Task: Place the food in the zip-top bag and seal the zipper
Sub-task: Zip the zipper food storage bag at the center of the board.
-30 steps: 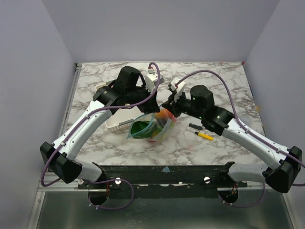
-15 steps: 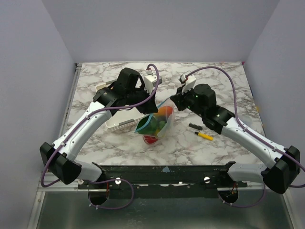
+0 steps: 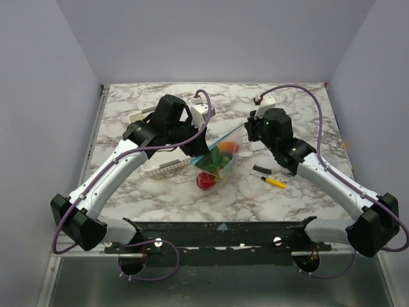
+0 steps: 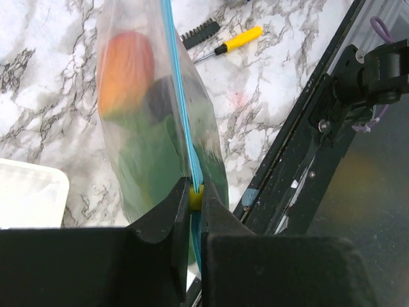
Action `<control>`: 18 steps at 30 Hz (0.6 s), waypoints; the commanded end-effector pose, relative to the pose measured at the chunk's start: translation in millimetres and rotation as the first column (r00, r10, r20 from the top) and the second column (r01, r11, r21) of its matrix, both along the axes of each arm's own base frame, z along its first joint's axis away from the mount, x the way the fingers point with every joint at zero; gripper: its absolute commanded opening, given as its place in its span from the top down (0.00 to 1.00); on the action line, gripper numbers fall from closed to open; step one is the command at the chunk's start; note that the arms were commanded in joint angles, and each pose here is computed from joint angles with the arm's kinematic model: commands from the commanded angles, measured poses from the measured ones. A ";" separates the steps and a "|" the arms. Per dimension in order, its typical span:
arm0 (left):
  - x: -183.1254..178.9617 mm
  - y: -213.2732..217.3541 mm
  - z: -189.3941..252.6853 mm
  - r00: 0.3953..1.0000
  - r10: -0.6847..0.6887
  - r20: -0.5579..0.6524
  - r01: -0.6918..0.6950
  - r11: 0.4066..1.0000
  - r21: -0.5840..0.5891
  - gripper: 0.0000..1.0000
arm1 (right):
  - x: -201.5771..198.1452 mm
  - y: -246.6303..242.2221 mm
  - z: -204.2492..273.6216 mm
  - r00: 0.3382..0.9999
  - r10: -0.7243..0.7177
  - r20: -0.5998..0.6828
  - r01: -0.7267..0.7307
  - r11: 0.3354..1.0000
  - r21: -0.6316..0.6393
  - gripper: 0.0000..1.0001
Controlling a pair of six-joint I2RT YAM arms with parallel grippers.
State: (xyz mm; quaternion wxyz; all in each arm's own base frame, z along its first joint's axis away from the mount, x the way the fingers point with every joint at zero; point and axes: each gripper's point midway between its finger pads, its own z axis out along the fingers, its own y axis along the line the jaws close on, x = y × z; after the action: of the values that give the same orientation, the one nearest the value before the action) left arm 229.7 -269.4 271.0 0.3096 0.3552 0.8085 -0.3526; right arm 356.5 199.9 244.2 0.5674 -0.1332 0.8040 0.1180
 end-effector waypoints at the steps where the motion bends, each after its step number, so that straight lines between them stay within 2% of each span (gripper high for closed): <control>1: -38.7 23.7 0.9 0.996 -0.006 -0.092 0.009 0.999 0.033 0.96 | 26.1 -82.8 -2.7 0.937 -0.345 0.045 0.348 0.931 -0.107 1.00; 9: -41.5 27.0 0.2 0.996 0.002 -0.094 0.001 0.999 0.035 0.96 | 32.7 -103.7 0.3 0.911 -0.410 0.051 0.413 0.902 -0.125 1.00; 13: -40.7 26.0 -0.4 0.995 -0.004 -0.097 0.008 0.999 0.035 0.93 | 34.9 -108.1 3.0 0.902 -0.428 0.052 0.431 0.892 -0.133 1.00; 16: -36.9 25.6 -0.9 0.996 0.007 -0.089 -0.003 0.999 0.040 0.83 | 37.7 -98.5 5.7 0.923 -0.381 0.045 0.384 0.915 -0.126 1.00; 18: -26.1 29.8 1.5 0.996 0.071 -0.060 -0.067 0.996 0.055 0.71 | 40.6 -93.0 6.9 0.931 -0.363 0.037 0.364 0.924 -0.114 1.00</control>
State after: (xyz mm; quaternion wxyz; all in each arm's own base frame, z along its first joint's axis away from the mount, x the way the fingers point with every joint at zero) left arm 214.2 -258.8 271.2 0.2965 0.3518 0.8155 -0.3511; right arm 382.3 140.5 239.6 0.5684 -0.0591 0.8204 0.0194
